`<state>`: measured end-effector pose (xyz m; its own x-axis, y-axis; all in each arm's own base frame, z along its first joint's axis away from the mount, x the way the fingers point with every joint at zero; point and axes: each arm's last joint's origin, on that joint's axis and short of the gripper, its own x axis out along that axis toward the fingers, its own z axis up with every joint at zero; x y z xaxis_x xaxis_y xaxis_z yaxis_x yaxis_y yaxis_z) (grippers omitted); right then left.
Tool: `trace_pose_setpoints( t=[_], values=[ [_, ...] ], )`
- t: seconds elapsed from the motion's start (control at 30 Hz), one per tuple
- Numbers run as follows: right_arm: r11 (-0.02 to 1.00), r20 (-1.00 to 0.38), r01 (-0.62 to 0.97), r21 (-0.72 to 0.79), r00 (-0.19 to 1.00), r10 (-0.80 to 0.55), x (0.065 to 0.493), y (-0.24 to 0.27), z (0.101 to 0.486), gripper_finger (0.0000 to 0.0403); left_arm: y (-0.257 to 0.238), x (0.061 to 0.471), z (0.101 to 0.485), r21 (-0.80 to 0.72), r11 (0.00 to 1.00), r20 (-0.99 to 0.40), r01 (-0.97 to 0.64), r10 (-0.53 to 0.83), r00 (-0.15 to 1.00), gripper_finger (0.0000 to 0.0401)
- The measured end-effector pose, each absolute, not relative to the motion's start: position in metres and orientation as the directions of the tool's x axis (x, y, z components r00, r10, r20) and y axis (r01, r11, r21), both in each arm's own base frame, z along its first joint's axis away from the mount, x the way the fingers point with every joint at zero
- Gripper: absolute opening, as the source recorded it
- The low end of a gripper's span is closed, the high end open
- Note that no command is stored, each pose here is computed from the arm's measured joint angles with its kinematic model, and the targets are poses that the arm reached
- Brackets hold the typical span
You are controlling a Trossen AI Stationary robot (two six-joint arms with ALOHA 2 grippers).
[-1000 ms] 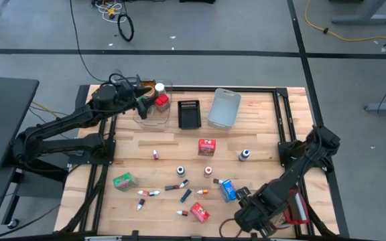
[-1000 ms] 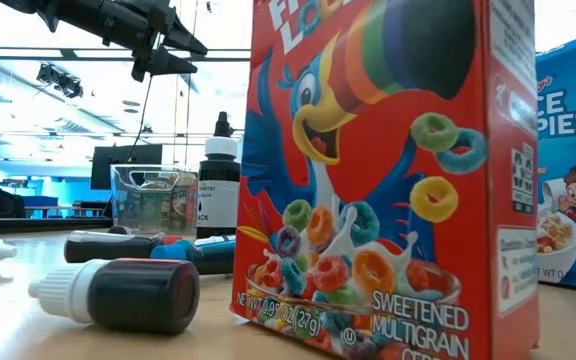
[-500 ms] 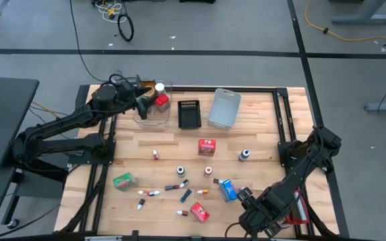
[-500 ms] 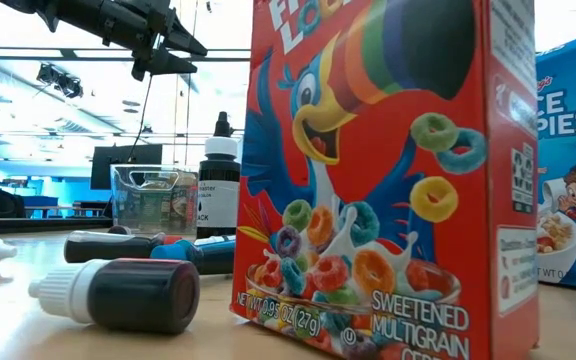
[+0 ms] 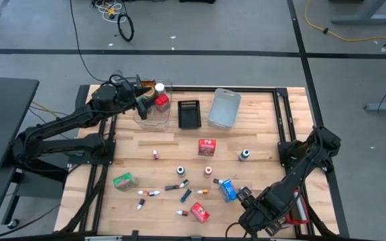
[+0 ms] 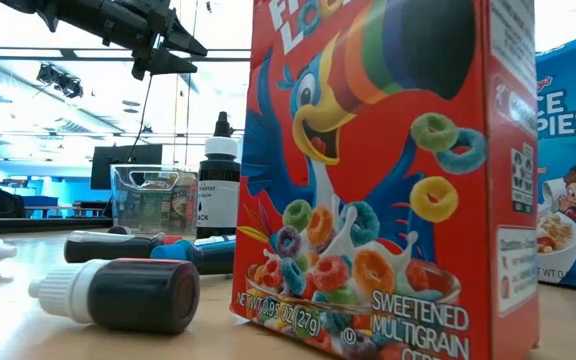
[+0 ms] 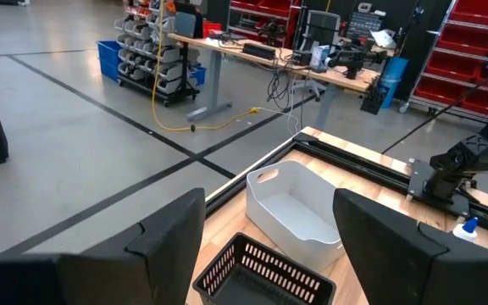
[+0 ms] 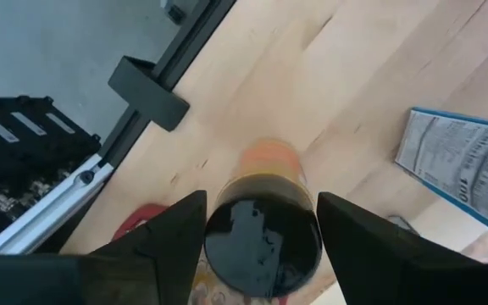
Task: Pick & Place Kitchen Items
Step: Put the black seasoning bottle into the transparent bin
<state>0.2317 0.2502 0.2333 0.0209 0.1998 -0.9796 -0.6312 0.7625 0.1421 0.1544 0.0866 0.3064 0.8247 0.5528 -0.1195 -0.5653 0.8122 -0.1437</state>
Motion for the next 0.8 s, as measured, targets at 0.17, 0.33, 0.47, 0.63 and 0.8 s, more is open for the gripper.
trace_pose_setpoints(
  t=[0.17, 0.33, 0.47, 0.63, 0.8],
  values=[
    [0.773, -0.984, -0.620, 0.131, 0.012, 0.176, 0.228, 0.246, 0.218, 0.0235, 0.087, 0.154, 0.306, -0.127, 0.815, -0.119, -0.565, 0.553, 0.825, 0.0268],
    [0.795, -0.989, -0.596, 0.112, 0.008, 0.145, 0.228, 0.243, 0.215, 0.0235, 0.087, 0.154, 0.306, -0.124, 0.816, -0.119, -0.565, 0.553, 0.825, 0.0270],
    [0.745, -0.988, -0.656, 0.122, -0.012, 0.152, 0.226, 0.243, 0.215, 0.0231, 0.087, 0.154, 0.307, -0.122, 0.816, -0.118, -0.564, 0.553, 0.825, 0.0268],
    [0.765, -0.989, -0.631, 0.128, -0.020, 0.149, 0.227, 0.242, 0.215, 0.0210, 0.087, 0.154, 0.306, -0.122, 0.816, -0.118, -0.565, 0.553, 0.825, 0.0270],
    [0.817, -0.976, -0.535, 0.216, -0.084, 0.203, 0.225, 0.243, 0.215, 0.0205, 0.087, 0.154, 0.306, -0.113, 0.818, -0.119, -0.564, 0.553, 0.825, 0.0268]
  ],
)
